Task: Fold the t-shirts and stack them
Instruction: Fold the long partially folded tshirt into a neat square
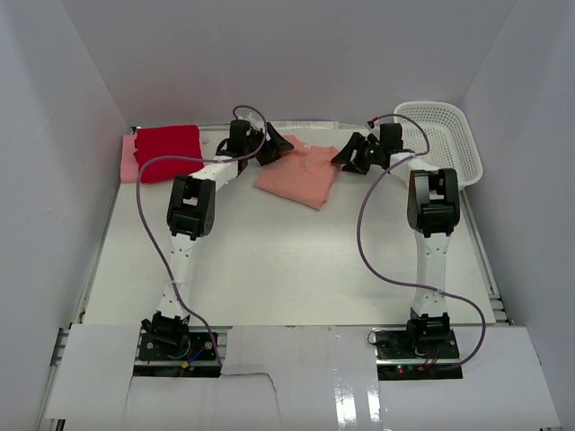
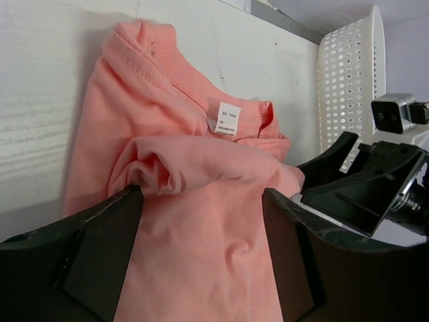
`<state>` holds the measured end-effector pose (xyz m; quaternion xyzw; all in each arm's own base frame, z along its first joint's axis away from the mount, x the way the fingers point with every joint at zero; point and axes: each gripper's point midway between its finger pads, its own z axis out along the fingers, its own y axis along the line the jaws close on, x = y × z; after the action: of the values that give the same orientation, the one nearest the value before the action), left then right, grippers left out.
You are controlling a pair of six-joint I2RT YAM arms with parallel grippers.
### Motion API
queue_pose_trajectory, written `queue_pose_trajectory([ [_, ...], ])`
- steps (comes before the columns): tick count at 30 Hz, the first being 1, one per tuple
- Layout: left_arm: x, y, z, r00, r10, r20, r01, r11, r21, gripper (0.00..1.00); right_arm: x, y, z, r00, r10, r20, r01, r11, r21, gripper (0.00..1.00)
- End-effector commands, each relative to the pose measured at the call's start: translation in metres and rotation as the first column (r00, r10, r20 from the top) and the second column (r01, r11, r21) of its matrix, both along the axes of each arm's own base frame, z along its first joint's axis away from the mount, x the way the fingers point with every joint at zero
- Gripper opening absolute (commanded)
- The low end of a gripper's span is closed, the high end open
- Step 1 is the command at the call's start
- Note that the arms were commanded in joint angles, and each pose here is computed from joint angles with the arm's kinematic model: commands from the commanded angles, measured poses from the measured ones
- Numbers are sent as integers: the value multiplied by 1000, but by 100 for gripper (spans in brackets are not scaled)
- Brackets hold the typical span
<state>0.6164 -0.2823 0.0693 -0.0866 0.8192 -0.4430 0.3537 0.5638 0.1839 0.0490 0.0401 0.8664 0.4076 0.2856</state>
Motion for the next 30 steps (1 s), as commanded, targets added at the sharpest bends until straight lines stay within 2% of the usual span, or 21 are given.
queue_pose_trajectory([
  [1, -6, 25, 13, 998, 66, -16, -64, 994, 91, 85, 3, -4, 36, 989, -22, 147, 25, 1000, -17, 70],
  [2, -9, 26, 15, 998, 63, -10, -62, 993, 99, 86, 0, -6, 50, 984, -24, 177, 28, 999, -20, 70],
  [5, -14, 28, 48, 997, 61, 44, -66, 993, 99, 86, -11, -5, 49, 983, 0, 184, 7, 999, -37, 70],
  [8, -27, 31, 60, 997, 59, 46, -64, 993, 96, 86, -18, 2, 50, 984, 45, 175, -39, 998, -41, 70],
  [19, -76, 39, 30, 997, 51, -52, -43, 991, 130, 86, -51, 48, 35, 974, 190, 127, -183, 981, -62, 66],
  [22, -79, 41, 41, 999, 49, -5, -48, 990, 134, 86, -53, 49, 38, 976, 181, 121, -171, 981, -87, 66],
  [28, -83, 37, 20, 998, 28, -61, -19, 989, 150, 85, -52, 57, 26, 978, 200, 60, -195, 977, -88, 64],
  [30, -84, 35, 15, 997, 19, -69, -8, 989, 151, 84, -55, 61, 23, 976, 207, 59, -202, 975, -90, 60],
])
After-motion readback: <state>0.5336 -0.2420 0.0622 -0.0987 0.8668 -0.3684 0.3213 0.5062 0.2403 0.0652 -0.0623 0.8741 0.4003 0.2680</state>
